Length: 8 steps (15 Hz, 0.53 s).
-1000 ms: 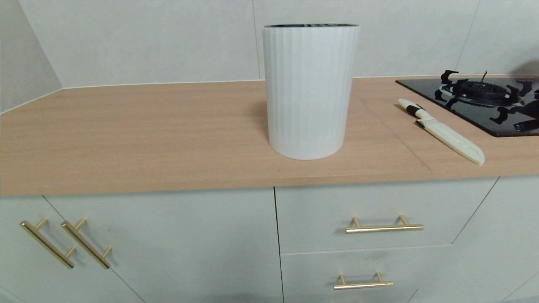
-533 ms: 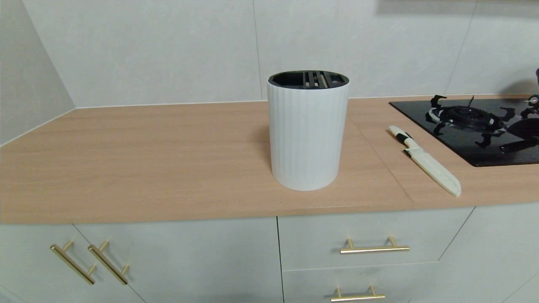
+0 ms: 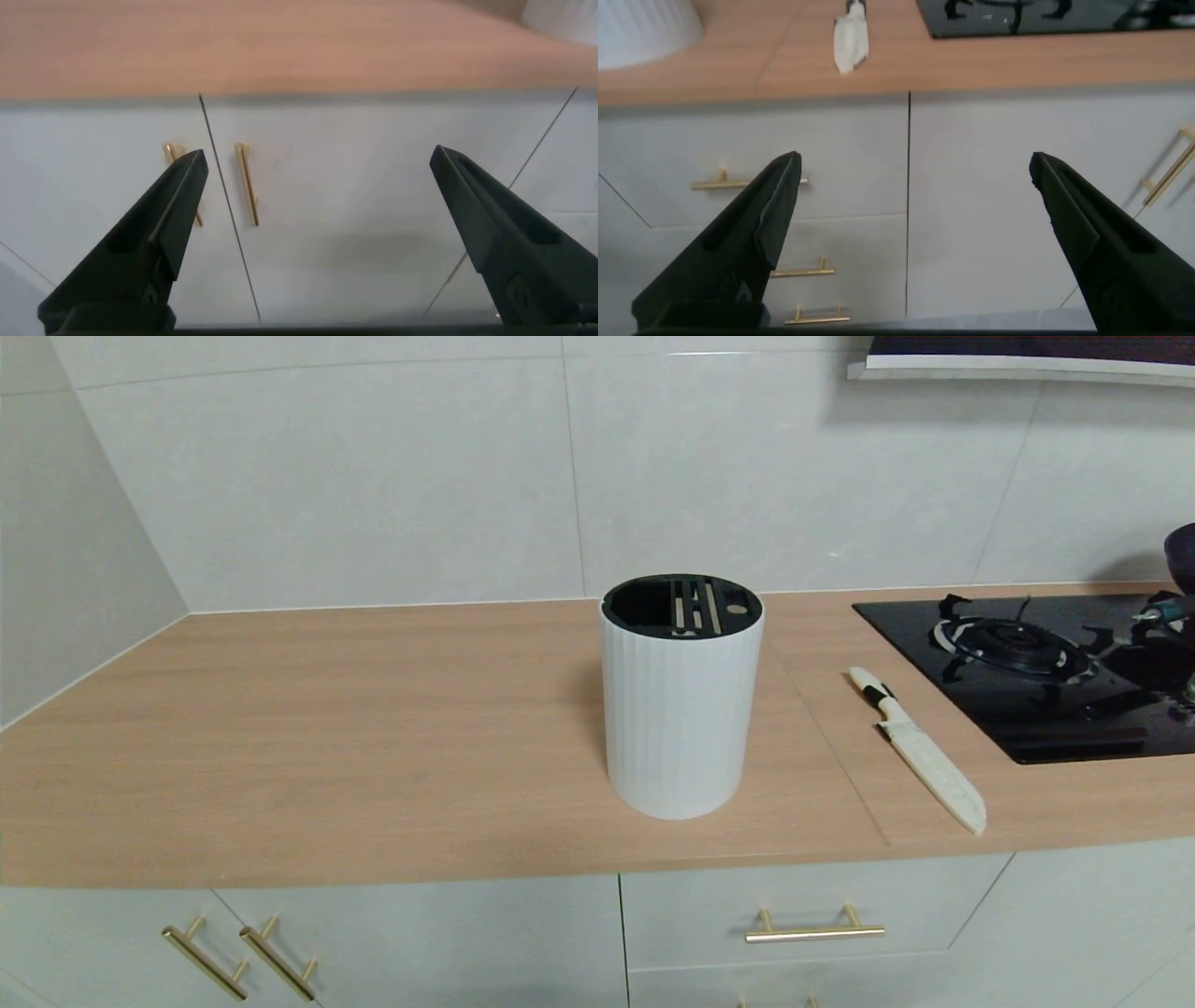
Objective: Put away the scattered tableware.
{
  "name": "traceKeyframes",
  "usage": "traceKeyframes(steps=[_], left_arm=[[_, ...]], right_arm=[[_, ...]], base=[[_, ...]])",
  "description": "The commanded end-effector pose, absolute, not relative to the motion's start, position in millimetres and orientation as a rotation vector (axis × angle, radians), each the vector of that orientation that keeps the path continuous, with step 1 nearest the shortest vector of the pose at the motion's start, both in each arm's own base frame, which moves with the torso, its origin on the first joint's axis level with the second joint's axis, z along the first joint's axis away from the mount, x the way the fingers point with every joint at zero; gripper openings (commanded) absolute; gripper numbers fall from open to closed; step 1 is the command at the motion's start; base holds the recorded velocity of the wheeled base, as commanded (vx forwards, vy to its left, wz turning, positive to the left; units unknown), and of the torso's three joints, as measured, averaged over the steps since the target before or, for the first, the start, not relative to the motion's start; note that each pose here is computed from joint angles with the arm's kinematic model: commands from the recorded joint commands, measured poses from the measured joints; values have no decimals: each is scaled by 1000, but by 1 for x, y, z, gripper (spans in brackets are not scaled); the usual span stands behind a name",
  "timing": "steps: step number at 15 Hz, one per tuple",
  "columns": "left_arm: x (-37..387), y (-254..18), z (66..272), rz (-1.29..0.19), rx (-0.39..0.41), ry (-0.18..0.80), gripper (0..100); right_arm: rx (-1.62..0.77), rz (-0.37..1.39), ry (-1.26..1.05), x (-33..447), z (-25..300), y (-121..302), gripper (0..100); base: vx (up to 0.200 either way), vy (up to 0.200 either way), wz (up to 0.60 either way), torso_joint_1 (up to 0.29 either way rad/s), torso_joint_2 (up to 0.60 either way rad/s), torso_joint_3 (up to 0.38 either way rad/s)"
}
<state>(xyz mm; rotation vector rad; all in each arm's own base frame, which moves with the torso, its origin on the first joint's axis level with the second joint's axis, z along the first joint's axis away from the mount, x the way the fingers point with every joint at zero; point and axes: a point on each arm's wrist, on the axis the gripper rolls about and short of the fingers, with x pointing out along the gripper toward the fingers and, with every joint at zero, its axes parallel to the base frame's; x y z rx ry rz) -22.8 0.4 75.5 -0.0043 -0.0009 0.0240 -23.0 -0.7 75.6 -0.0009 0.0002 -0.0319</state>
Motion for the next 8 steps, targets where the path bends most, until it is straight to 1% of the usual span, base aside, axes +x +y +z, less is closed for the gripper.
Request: traceKeyframes(steps=[1, 4, 8], left_arm=[[-23, 0, 76, 25, -5, -2, 100], [-23, 0, 76, 25, -5, -2, 100], [-23, 0, 76, 26, -5, -2, 100]], right_arm=[[-2, -32, 2, -23, 76, -1, 100], [-2, -32, 2, -23, 76, -1, 100], [-2, -32, 2, -23, 76, -1, 100]], base=[[0, 0, 0, 227, -505, -281], [0, 0, 0, 230, -523, -289], [0, 0, 0, 264, -560, -301]])
